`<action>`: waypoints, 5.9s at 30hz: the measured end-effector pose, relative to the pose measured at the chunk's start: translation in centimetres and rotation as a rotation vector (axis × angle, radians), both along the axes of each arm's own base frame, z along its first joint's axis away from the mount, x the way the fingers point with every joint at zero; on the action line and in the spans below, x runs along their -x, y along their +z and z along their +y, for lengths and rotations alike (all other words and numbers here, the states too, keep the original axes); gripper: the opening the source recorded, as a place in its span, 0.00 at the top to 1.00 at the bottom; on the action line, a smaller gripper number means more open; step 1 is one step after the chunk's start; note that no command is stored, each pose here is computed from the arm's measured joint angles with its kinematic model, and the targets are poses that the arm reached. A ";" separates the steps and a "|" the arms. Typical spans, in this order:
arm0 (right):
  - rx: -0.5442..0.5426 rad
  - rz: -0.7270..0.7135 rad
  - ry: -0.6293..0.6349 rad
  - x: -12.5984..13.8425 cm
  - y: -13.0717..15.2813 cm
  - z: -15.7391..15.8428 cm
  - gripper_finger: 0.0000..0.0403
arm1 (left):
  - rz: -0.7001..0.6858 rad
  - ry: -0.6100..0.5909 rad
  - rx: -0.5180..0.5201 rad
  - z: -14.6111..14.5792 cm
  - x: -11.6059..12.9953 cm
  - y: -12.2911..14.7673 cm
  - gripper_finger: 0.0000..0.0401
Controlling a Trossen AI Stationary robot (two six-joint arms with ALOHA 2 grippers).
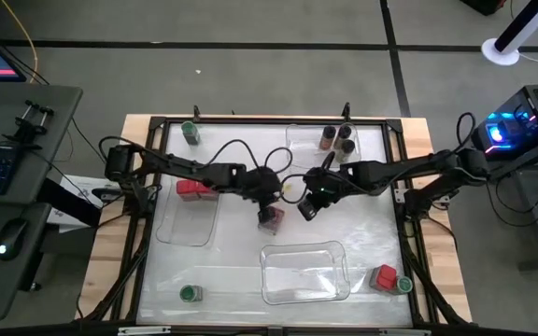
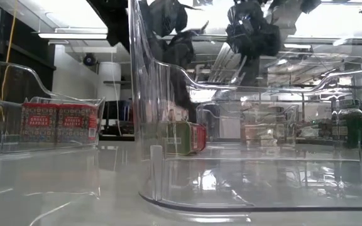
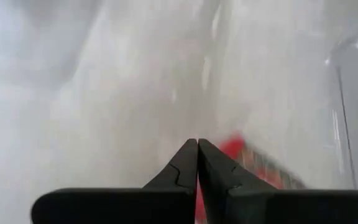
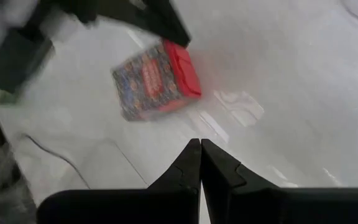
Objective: Sort spices by type
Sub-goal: Put the red seasoning can into the middle left transparent bin
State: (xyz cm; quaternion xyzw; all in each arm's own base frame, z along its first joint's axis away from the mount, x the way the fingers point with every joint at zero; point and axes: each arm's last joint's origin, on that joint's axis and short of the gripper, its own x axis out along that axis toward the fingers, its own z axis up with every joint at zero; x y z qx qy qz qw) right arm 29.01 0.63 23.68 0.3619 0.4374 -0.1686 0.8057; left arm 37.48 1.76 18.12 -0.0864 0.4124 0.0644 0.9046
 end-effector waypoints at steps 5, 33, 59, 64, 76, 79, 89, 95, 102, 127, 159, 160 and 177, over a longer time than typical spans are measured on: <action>0.025 0.032 0.047 0.3 -0.2 -0.7 1.00 | -0.028 -0.059 -0.096 1.1 0.1 2.2 1.00; -0.095 -0.038 0.086 -5.8 -8.2 -3.8 1.00 | 0.112 -0.060 0.139 -7.9 6.9 -1.9 1.00; -0.077 -0.040 -0.024 -6.1 -8.3 -2.8 1.00 | 0.069 0.081 0.117 -5.0 4.1 -6.1 1.00; -0.093 -0.032 -0.017 -6.1 -8.3 -2.6 1.00 | 0.074 0.083 0.087 -3.8 4.1 -6.2 1.00; -0.100 -0.096 -0.002 -6.3 -5.9 -2.5 1.00 | 0.095 0.080 0.049 -3.2 4.3 -6.2 1.00; -0.099 -0.116 0.000 -6.2 -5.3 -2.5 1.00 | 0.094 0.072 0.034 -3.2 4.3 -6.2 1.00; -0.101 -0.174 -0.002 -6.5 -4.5 -2.3 1.00 | 0.098 0.021 -0.010 -3.0 4.3 -6.2 1.00; -0.110 -0.247 0.001 -7.0 -3.9 -2.0 1.00 | 0.102 0.024 -0.012 -3.0 4.3 -6.2 1.00; -0.139 -0.327 0.006 -7.6 -3.3 -1.5 1.00 | 0.113 0.100 -0.006 -2.5 4.3 -6.3 1.00; 0.016 -0.485 0.039 -5.7 1.5 -2.8 1.00 | 0.055 0.071 0.027 0.1 6.6 0.5 1.00; 0.337 -0.049 0.113 -9.0 2.1 -2.0 0.29 | -0.957 0.290 -0.058 -0.3 24.4 21.1 1.00; 0.325 -0.016 0.104 -9.5 1.8 -2.0 0.29 | -0.952 0.289 -0.059 -0.3 24.3 21.1 1.00; 0.168 0.291 -0.120 -12.3 -1.0 -1.3 0.29 | -0.823 0.318 0.001 -0.2 23.7 19.6 1.00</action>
